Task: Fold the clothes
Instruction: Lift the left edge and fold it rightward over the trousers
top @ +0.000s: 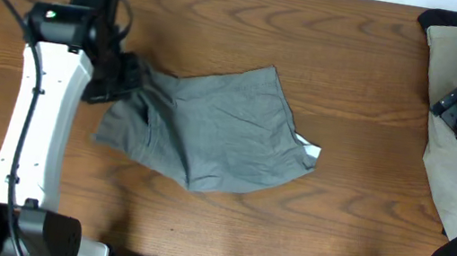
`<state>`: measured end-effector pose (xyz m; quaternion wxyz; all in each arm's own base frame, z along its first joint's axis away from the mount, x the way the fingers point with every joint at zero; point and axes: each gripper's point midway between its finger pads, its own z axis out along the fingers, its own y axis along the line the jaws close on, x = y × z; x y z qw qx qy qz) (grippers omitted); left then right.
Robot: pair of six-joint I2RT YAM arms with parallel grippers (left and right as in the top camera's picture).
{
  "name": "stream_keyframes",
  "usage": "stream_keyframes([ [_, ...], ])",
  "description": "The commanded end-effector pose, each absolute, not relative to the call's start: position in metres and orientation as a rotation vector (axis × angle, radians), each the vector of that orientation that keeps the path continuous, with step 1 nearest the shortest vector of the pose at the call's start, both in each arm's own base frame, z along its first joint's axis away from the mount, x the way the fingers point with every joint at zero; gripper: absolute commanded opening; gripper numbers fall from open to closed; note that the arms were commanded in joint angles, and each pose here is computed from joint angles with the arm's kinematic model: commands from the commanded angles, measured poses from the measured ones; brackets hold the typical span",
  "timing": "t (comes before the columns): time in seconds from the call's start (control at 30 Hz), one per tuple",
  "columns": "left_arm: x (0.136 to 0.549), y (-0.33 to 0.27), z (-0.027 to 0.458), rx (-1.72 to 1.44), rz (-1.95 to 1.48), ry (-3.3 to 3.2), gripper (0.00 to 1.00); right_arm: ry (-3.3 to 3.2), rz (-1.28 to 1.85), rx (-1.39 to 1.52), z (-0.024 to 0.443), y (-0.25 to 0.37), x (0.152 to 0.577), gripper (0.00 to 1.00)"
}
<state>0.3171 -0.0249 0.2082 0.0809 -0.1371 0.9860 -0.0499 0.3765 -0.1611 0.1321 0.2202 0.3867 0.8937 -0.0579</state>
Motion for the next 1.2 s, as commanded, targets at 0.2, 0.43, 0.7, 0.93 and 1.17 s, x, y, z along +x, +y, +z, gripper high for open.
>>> stream_keyframes([
  [0.2,0.323,-0.121,0.226,-0.027,-0.266,2.881,0.06,2.454,-0.18,1.065,0.139,-0.165,0.375,0.99],
  [0.43,0.337,-0.183,0.221,0.061,-0.356,2.807,0.06,2.454,-0.179,1.065,0.139,-0.165,0.375,0.99],
  [0.7,0.347,-0.226,0.191,0.082,-0.385,2.831,0.06,2.454,-0.18,1.065,0.139,-0.165,0.375,0.99],
  [0.93,0.361,-0.256,0.155,0.085,-0.398,2.851,0.06,2.454,-0.179,1.065,0.139,-0.165,0.375,0.99],
  [1.17,0.365,-0.279,0.136,0.095,-0.444,2.859,0.06,2.454,-0.18,1.065,0.139,-0.165,0.375,0.99],
])
